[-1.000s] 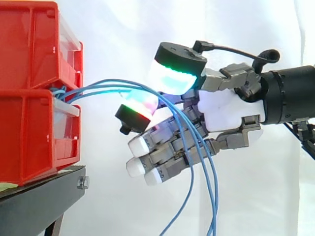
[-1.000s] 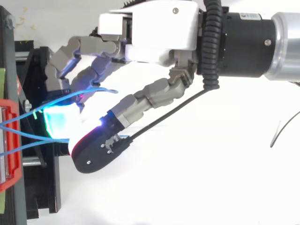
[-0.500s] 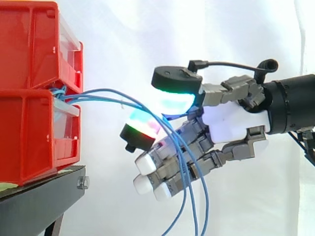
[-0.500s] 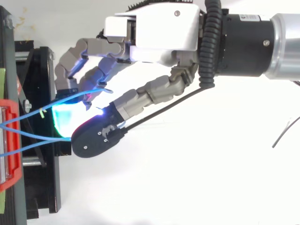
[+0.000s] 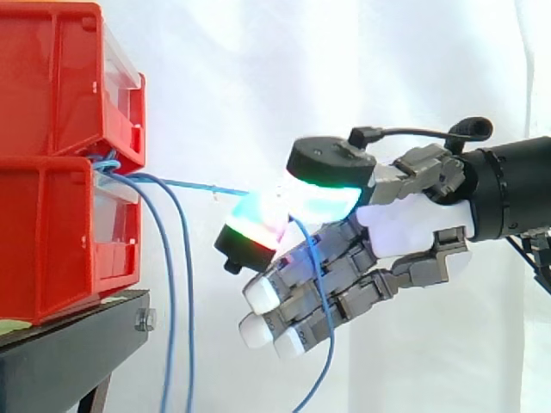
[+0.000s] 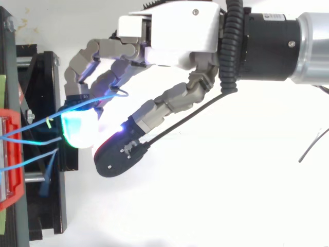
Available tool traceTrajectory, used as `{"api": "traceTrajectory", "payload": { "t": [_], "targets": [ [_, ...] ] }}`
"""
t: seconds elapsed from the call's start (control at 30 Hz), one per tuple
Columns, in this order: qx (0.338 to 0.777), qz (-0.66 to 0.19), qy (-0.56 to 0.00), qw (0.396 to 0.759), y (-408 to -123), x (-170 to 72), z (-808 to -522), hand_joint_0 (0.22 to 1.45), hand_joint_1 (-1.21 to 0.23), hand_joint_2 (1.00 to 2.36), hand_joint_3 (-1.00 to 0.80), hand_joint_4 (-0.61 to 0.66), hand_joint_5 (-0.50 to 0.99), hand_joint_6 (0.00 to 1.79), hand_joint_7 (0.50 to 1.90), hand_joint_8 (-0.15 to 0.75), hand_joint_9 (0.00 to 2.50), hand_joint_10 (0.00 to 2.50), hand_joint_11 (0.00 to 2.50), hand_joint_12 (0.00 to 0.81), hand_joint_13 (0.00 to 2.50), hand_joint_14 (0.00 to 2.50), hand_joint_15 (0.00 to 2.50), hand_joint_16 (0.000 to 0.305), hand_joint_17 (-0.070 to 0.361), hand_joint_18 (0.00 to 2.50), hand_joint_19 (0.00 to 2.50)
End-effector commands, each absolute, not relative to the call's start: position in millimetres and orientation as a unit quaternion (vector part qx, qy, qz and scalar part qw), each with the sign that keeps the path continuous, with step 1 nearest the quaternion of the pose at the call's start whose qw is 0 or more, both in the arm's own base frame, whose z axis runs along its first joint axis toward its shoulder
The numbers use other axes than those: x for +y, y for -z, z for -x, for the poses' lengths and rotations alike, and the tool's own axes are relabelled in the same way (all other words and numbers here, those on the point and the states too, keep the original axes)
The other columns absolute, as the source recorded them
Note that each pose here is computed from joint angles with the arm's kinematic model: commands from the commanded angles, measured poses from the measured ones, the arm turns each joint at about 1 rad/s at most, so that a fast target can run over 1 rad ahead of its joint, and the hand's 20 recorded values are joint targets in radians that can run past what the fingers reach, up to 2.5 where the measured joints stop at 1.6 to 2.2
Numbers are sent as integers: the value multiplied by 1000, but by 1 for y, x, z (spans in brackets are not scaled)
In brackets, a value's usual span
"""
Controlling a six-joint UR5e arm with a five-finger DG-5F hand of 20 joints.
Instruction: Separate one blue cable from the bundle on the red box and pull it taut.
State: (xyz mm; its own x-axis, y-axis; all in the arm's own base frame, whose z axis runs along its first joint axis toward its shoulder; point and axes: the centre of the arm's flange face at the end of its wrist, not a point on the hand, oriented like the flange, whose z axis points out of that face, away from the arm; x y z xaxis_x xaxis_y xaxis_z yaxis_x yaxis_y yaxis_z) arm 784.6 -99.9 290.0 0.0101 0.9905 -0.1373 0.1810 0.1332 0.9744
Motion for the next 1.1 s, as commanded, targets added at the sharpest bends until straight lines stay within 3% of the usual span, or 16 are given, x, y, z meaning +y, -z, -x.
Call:
{"api": "traceTrajectory", "payload": {
  "t": [0.0,0.23,0.47,0.73,1.07],
  "targets": [
    [573,-513,-413,487,-290,-102,-783,452,-796,1000,-500,52,-73,898,823,259,899,11,341,371,575,14,354,46,103,568,282],
    [577,-513,-410,485,-288,-105,-782,431,-448,1000,-500,69,-71,862,823,277,910,10,304,394,562,14,367,50,112,559,325],
    [585,-521,-403,473,-263,-100,-775,478,-419,1000,-500,76,-83,840,856,266,885,11,319,374,539,16,366,46,103,523,351],
    [570,-522,-408,485,-240,-95,-779,483,-399,1000,-500,109,-91,783,868,264,851,10,311,372,530,16,375,46,103,517,356],
    [566,-527,-409,485,-234,-93,-781,485,-411,1000,-500,132,-84,686,972,266,824,12,316,374,521,15,377,46,103,509,365]
  ]
}}
